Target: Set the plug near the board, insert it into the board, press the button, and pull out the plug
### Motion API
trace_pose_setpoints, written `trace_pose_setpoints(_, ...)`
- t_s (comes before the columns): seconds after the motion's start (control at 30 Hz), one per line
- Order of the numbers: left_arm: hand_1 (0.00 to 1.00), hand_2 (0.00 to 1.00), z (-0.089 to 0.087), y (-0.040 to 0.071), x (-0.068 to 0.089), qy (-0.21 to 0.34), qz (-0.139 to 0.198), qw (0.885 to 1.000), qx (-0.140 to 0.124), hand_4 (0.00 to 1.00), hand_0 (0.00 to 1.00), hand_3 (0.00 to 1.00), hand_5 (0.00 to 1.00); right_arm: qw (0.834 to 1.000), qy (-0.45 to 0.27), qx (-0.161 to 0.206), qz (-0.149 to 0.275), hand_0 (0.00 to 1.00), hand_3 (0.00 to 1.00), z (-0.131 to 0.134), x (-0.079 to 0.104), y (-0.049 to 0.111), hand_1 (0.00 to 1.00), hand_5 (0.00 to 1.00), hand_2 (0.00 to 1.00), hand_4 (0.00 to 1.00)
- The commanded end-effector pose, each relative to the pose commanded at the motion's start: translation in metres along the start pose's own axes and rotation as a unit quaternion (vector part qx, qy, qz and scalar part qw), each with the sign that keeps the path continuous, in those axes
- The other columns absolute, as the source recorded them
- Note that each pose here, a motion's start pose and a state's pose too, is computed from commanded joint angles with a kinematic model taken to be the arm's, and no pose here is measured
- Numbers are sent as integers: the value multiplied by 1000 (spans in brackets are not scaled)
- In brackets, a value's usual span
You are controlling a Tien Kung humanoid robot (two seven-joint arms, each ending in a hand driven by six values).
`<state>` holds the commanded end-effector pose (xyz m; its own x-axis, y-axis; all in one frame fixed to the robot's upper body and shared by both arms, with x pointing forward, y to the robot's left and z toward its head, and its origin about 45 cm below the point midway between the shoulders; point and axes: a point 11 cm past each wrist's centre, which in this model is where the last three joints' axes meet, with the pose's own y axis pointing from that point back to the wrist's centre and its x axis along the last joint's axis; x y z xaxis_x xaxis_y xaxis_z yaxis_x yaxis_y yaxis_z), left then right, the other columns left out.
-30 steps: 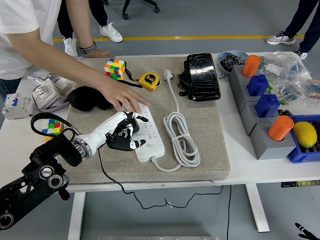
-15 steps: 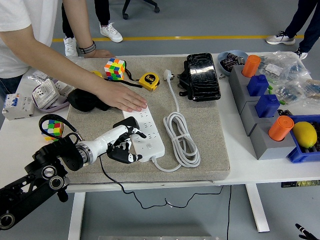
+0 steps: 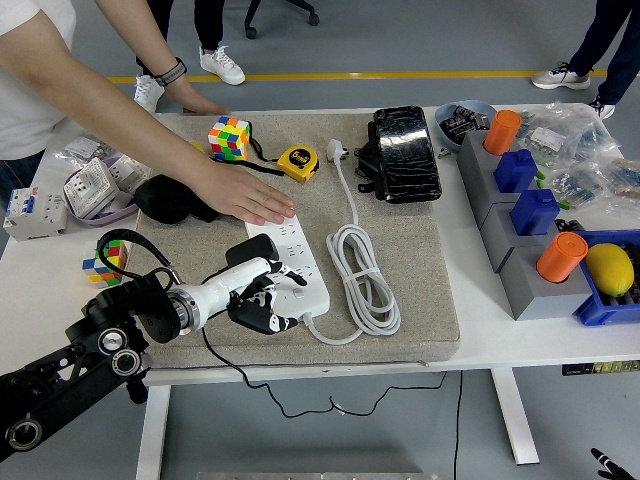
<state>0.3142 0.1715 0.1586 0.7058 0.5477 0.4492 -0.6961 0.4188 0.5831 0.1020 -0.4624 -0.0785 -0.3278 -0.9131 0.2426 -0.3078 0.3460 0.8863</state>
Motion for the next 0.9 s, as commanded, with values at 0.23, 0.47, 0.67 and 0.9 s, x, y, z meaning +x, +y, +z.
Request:
trace_pose_setpoints(0.23,102,150,-7,-4,0,-12,-1,1000,20,771,60,755,2,1000,-1,0,0,569,549,0,0,0,640,529,618,959)
trace_pose_setpoints(0.47,102,149,-12,-4,0,-16,-1,999,31,771,60,755,2,1000,-1,0,0,569,549,1,0,0,640,530,618,959)
trace_pose_setpoints(0.67,102,150,-12,-5,-2,-14,-7,999,31,770,62,747,2,1000,-1,3,-1,569,549,-2,-1,0,639,529,618,959)
trace_pose_setpoints(0.9,101,149,-12,-6,-4,-16,-12,999,32,771,62,746,2,1000,-1,2,-1,570,549,-1,-1,0,639,528,618,960)
